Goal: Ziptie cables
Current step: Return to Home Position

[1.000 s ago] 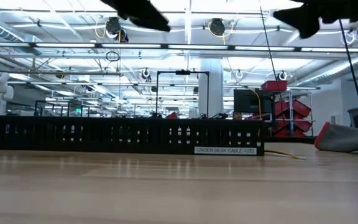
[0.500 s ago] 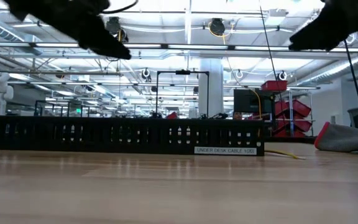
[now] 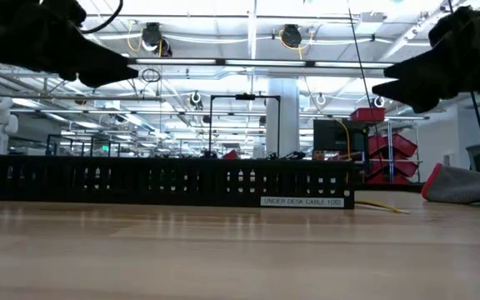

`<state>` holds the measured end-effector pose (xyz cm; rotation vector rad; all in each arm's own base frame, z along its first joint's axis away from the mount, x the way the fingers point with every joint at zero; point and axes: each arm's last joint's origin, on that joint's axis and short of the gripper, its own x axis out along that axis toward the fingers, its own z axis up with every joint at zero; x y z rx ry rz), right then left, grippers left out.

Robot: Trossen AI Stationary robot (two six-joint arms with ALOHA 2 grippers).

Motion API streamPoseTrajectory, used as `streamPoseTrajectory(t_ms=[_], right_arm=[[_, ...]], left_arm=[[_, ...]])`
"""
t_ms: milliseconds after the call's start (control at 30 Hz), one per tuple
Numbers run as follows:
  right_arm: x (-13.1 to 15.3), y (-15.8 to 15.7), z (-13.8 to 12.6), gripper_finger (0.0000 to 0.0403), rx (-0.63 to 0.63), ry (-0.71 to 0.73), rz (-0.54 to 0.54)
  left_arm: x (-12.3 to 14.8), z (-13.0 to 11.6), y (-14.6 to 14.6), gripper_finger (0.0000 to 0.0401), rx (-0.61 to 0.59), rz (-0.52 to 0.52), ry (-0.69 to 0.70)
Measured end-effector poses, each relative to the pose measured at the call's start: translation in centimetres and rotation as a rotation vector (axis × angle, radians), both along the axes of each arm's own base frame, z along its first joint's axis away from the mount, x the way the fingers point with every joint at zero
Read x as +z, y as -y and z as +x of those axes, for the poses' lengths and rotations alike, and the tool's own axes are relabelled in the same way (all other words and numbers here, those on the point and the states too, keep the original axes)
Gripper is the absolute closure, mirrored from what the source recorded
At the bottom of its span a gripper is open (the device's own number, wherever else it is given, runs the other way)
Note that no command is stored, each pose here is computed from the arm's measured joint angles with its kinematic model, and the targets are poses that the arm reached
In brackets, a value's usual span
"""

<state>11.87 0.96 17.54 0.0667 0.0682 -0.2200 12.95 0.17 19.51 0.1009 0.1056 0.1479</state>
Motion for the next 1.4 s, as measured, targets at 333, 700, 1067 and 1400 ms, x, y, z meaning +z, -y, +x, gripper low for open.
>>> streamPoseTrajectory(t_ms=[333, 700, 1067, 1400], right_arm=[[-0.9, 1.4, 0.3, 0.0096, 0.030, 0.030, -0.054], [0.6, 4.1, 0.5, 0.0096, -0.033, 0.079, -0.123], [7.0, 2.9, -0.9, 0.0096, 0.058, -0.018, -0.164], [3.6, 2.5, -2.4, 0.0096, 0.046, 0.236, -0.251]], left_arm=[[-2.6, -1.3, -0.5, 0.0088, 0.024, 0.050, 0.095], [-2.1, -2.4, -0.6, 0.0088, 0.015, -0.009, 0.152], [1.5, -4.8, -0.5, 0.0088, 0.039, -0.049, 0.130], [1.2, -4.8, -0.4, 0.0088, 0.006, -0.054, 0.091]])
